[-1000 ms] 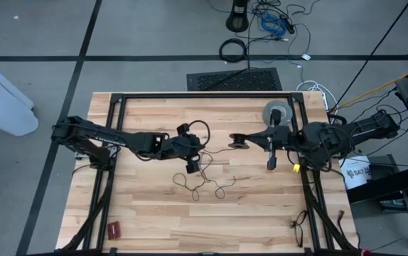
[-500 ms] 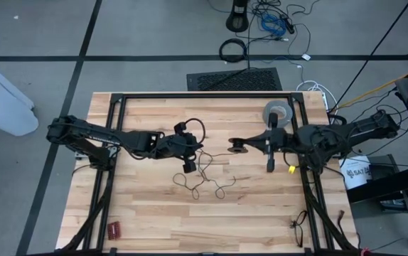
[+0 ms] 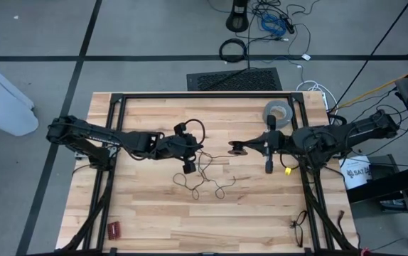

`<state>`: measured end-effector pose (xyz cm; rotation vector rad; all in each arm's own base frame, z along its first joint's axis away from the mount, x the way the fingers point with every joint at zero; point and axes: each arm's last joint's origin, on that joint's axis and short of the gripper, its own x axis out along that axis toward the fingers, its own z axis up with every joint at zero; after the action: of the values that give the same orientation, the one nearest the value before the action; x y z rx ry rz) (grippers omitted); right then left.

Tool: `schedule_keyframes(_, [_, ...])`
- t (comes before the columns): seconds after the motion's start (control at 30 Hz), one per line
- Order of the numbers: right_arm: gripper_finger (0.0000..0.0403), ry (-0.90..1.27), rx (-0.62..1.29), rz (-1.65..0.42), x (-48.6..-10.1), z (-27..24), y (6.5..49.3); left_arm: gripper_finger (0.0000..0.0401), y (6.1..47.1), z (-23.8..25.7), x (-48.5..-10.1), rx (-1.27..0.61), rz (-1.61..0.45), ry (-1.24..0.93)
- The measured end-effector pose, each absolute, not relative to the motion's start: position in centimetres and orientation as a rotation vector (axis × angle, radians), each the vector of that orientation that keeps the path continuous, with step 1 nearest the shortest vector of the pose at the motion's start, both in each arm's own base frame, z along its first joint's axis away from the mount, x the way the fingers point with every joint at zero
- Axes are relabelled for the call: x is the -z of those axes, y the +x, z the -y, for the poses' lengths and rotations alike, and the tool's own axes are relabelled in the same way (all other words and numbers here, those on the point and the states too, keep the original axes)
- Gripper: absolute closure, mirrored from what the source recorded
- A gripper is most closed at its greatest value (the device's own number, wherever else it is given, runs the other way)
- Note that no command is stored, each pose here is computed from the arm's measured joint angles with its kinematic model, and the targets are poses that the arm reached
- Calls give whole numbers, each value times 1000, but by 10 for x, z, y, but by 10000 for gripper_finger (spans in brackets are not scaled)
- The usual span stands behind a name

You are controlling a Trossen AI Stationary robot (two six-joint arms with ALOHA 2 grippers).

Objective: Coil cords
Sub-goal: Coil the black wire onto the spool

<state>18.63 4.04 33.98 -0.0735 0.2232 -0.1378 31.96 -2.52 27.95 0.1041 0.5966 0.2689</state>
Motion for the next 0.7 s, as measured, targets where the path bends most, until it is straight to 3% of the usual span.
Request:
schedule_keyframes(0.5, [403,-82,84,-292,-328,-46,200,397,317,35,-282,-247,-584,87])
schedule_keyframes(0.7, [403,-104,36,-277,-330,-46,200,397,301,31,-305,-289,-512,81])
